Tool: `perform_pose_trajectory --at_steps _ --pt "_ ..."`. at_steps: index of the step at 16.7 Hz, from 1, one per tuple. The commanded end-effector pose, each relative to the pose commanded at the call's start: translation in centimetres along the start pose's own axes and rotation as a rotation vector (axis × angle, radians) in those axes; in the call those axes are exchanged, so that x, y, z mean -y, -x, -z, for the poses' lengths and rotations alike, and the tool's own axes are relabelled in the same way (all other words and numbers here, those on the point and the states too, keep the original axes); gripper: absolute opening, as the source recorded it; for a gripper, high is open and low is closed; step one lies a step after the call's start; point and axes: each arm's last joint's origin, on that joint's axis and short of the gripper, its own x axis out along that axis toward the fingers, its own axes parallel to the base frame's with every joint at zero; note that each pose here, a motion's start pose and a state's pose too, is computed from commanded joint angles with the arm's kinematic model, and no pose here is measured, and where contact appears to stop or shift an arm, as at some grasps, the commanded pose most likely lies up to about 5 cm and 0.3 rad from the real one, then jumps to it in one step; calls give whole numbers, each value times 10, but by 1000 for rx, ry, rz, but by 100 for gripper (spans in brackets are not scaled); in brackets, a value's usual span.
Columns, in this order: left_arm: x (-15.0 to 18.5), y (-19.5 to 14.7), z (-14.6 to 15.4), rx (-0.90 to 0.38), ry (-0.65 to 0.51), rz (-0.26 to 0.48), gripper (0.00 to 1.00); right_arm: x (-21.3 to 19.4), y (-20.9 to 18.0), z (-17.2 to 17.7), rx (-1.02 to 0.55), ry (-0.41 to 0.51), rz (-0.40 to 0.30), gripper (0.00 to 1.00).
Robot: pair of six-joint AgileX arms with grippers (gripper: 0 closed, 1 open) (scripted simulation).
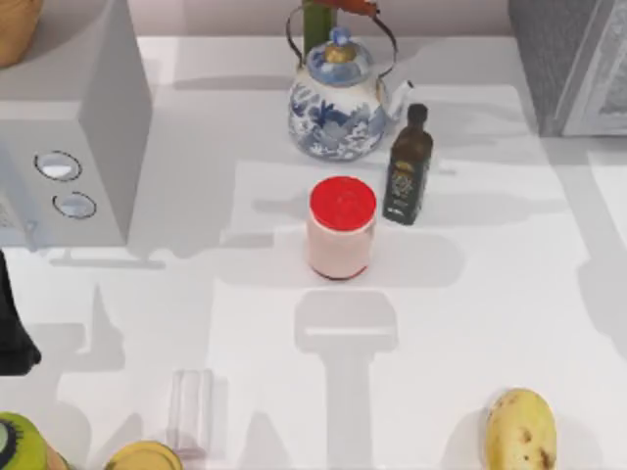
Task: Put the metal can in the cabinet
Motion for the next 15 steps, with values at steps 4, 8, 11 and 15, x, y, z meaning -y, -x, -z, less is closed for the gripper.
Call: perform_pose_trajectory --at_steps 4,8,11,15 --pt "0 0 0 0 0 0 100 0 0 0 0 0 0 60" --pt "0 0 0 0 0 0 100 0 0 0 0 0 0 90" --pt "0 0 0 0 0 0 100 0 0 0 0 0 0 100" --pt "0 0 0 0 0 0 100 0 0 0 0 0 0 100"
